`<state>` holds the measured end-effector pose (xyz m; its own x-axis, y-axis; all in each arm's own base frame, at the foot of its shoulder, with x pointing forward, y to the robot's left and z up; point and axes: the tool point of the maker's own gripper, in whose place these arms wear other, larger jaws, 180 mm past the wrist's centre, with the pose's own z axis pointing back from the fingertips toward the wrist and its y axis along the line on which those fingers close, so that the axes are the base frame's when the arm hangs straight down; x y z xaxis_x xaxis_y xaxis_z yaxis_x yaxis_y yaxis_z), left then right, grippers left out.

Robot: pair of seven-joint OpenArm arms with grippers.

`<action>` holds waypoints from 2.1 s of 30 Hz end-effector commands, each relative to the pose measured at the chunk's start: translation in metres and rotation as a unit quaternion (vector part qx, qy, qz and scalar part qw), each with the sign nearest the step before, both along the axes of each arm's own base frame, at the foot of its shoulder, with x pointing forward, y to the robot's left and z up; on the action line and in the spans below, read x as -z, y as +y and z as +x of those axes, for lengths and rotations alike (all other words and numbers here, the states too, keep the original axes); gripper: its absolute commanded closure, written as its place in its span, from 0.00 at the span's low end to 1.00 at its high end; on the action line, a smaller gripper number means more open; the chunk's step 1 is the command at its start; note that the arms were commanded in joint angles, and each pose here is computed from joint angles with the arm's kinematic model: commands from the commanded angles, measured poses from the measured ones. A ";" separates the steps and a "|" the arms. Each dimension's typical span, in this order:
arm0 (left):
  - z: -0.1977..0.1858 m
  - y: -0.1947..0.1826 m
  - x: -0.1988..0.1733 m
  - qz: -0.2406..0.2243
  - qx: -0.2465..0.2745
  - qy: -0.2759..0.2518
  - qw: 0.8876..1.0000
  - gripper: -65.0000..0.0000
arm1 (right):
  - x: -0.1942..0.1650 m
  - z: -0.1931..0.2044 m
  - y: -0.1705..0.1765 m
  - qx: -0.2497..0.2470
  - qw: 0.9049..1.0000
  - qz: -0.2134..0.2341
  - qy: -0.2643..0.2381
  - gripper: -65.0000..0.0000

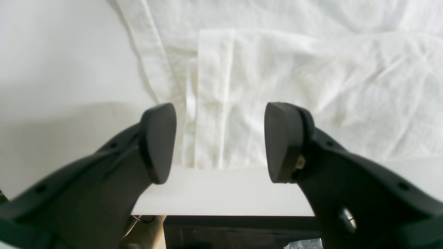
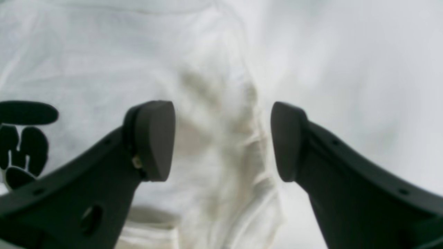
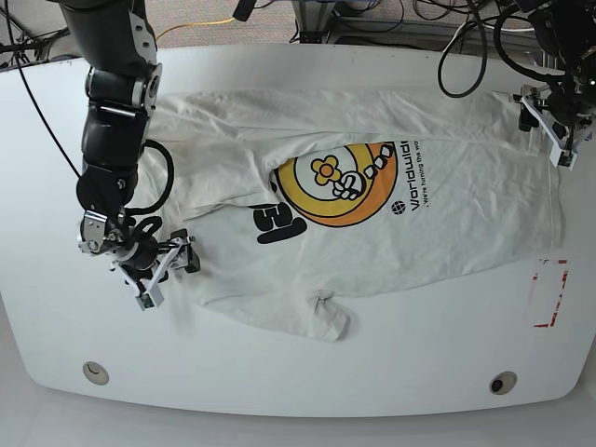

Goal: Fold the T-shirt properly
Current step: 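Drag the pinched fabric with the right gripper toward the shirt's side edge, then pinch the collar-side edge with both grippers and pull it straight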

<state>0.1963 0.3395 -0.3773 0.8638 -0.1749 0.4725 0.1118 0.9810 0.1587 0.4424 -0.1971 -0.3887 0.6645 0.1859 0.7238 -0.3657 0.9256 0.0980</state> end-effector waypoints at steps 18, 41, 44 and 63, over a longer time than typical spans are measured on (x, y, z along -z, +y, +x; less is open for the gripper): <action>0.008 0.004 -0.011 0.009 0.005 -0.018 1.000 0.43 | 0.009 -0.018 -0.033 0.039 0.999 0.005 -0.008 0.37; 0.010 -0.012 -0.004 0.002 0.031 -0.007 0.999 0.43 | 0.033 -0.071 -0.061 0.078 0.996 -0.012 0.029 0.95; 0.012 -0.017 -0.001 -0.001 0.038 -0.005 0.999 0.43 | 0.036 -0.085 -0.066 0.076 0.996 -0.029 0.038 0.95; 0.054 -0.066 -0.030 -0.033 0.078 -0.084 0.993 0.43 | 0.030 -0.100 -0.068 0.067 0.995 -0.056 0.038 0.38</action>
